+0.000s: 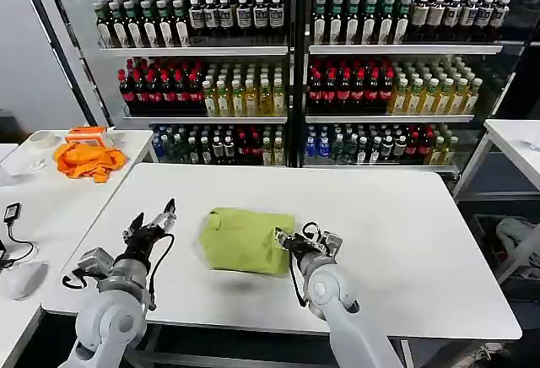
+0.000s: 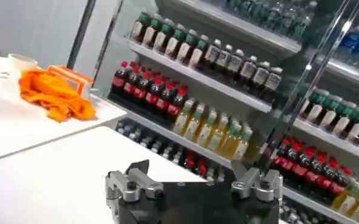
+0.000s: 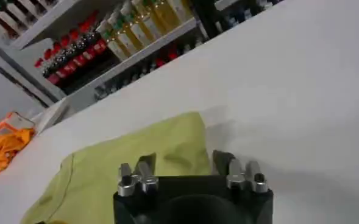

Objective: Fold and organize the clothes.

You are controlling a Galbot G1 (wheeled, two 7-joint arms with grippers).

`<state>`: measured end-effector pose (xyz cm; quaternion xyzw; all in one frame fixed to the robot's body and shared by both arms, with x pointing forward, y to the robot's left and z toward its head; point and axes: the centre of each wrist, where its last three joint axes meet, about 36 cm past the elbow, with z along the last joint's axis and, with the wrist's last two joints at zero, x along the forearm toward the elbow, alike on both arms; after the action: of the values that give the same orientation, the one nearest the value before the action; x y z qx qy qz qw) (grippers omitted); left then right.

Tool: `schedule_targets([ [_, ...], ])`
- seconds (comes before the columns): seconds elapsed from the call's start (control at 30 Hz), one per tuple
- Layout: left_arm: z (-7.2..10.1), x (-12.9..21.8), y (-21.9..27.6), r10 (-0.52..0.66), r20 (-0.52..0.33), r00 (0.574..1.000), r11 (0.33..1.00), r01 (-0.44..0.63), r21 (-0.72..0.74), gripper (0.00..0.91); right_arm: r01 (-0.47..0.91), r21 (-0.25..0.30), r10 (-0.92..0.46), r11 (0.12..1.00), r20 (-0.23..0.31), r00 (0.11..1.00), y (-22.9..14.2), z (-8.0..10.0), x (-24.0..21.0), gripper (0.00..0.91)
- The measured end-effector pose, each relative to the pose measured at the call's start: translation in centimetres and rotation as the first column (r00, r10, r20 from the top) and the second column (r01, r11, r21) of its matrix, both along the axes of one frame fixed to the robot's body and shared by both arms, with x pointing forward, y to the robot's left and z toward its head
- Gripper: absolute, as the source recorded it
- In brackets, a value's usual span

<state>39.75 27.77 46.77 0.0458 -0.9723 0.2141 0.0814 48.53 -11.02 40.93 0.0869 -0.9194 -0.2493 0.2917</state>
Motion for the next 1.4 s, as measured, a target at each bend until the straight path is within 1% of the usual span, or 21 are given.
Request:
schedule_targets([
  [0.17, -0.3, -0.3, 0.4, 0.013, -0.009, 1.000, 1.000, -0.013, -0.002, 0.907, 0.014, 0.015, -0.014, 1.000, -0.007, 1.000, -0.2, 0.0, 0.3, 0.000],
  [0.53, -0.9, -0.4, 0.7, 0.026, -0.021, 0.999, 1.000, -0.026, -0.013, 0.907, 0.030, 0.017, -0.031, 0.999, 0.014, 0.999, -2.2, 1.0, 1.5, 0.000],
  [0.67, -1.1, -0.4, 0.4, 0.024, -0.023, 0.999, 0.999, -0.025, -0.023, 0.907, 0.036, 0.007, -0.037, 0.999, 0.022, 0.999, -3.3, 1.4, 1.5, 0.000],
  [0.8, -1.6, -0.3, 0.0, 0.021, -0.030, 0.999, 0.999, -0.021, -0.027, 0.907, 0.043, -0.007, -0.042, 0.999, 0.033, 0.999, -5.4, 2.1, 1.2, 0.000],
  [0.97, -1.9, -0.2, -0.6, 0.015, -0.032, 0.999, 0.999, -0.016, -0.034, 0.907, 0.059, -0.045, -0.056, 0.997, 0.049, 0.997, -8.4, 2.9, 1.2, 0.000],
  [1.0, -2.0, -0.2, -0.7, 0.013, -0.032, 0.999, 0.999, -0.014, -0.035, 0.907, 0.057, -0.052, -0.055, 0.997, 0.050, 0.997, -8.7, 3.0, 1.0, 0.595],
  [1.03, -2.0, -0.1, -0.9, 0.012, -0.031, 0.999, 0.999, -0.013, -0.036, 0.907, 0.054, -0.058, -0.051, 0.997, 0.050, 0.997, -8.8, 3.1, 0.8, 0.786],
  [1.07, -2.0, -0.1, -1.0, 0.012, -0.030, 0.999, 0.999, -0.013, -0.037, 0.907, 0.049, -0.063, -0.046, 0.997, 0.049, 0.998, -8.9, 3.2, 0.7, 0.907],
  [1.2, -2.0, -0.3, -1.3, 0.010, -0.029, 1.000, 0.999, -0.011, -0.038, 0.907, 0.030, -0.067, -0.028, 0.997, 0.033, 0.999, -8.4, 2.7, 0.0, 0.907],
  [1.4, -1.9, -0.8, -1.2, 0.012, -0.025, 1.000, 0.999, -0.012, -0.033, 0.907, -0.001, -0.034, 0.001, 0.999, 0.012, 1.000, -6.7, 1.9, -0.7, 0.907],
])
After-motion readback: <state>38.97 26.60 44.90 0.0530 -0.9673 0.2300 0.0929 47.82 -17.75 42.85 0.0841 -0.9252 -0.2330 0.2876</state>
